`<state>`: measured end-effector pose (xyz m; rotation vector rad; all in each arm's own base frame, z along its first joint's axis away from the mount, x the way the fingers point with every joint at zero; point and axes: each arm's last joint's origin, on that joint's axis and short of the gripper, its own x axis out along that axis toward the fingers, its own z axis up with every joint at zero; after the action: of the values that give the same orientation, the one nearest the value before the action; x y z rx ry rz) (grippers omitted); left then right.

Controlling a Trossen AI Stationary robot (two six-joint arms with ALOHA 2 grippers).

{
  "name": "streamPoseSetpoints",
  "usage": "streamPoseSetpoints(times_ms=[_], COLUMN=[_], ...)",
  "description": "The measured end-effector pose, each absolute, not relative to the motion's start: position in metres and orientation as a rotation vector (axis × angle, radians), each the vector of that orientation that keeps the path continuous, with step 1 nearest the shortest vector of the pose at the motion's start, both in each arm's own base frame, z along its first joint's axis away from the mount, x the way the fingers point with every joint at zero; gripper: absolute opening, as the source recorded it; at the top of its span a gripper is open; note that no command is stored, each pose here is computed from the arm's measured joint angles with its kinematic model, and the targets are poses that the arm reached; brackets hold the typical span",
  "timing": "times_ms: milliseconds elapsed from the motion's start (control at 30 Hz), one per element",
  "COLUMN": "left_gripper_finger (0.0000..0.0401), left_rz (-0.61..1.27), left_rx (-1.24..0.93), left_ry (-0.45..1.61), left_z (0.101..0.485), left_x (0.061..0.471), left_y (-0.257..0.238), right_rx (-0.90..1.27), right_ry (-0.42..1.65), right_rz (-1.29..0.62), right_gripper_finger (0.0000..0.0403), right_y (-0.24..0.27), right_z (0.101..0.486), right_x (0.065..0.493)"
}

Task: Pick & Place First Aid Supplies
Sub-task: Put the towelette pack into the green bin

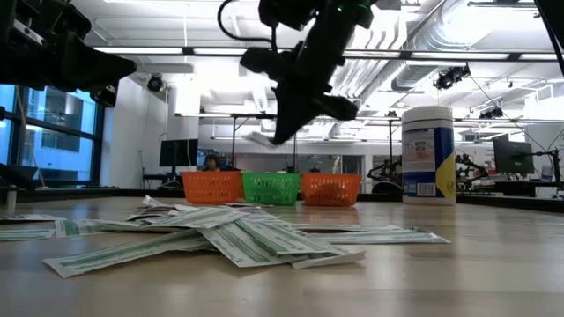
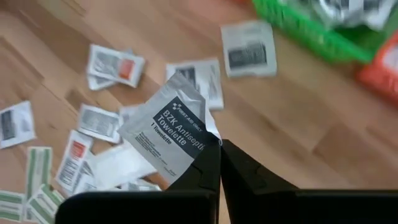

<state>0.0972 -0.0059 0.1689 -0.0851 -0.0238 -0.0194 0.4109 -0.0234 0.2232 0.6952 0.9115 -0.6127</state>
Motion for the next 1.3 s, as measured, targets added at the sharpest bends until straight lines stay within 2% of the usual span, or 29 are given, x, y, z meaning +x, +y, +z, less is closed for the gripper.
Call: streamPoseSetpoints(times_ms=[400, 633, 1033, 1300], left_gripper_finger=[0.0001, 0.0001, 0.0001, 0.0001], left_rz=[-0.020, -0.020, -0.020, -0.019], left_rx=[-0.085, -0.085, -0.085, -0.085], left_ry=[-0.024, -0.024, -0.024, -0.024], left_z=[0.169, 0.169, 0.169, 0.169], left_x=[0.097, 0.097, 0.097, 0.097], left_y=[-0.006, -0.006, -0.006, -0.006], right_rx=[0.396, 0.346, 0.209, 0.190], right_ry=[0.896, 0.942, 1.000, 0.978], right_rz=[-0.512, -0.544, -0.428, -0.375], right_gripper_finger=[0.0000, 0.0000, 0.0000, 0.0000], right_y=[-0.068, -0.102, -0.164, -0.185], right_z=[0.253, 0.251, 0.241, 0.224], right_x=[0.415, 0.406, 0.392, 0.396])
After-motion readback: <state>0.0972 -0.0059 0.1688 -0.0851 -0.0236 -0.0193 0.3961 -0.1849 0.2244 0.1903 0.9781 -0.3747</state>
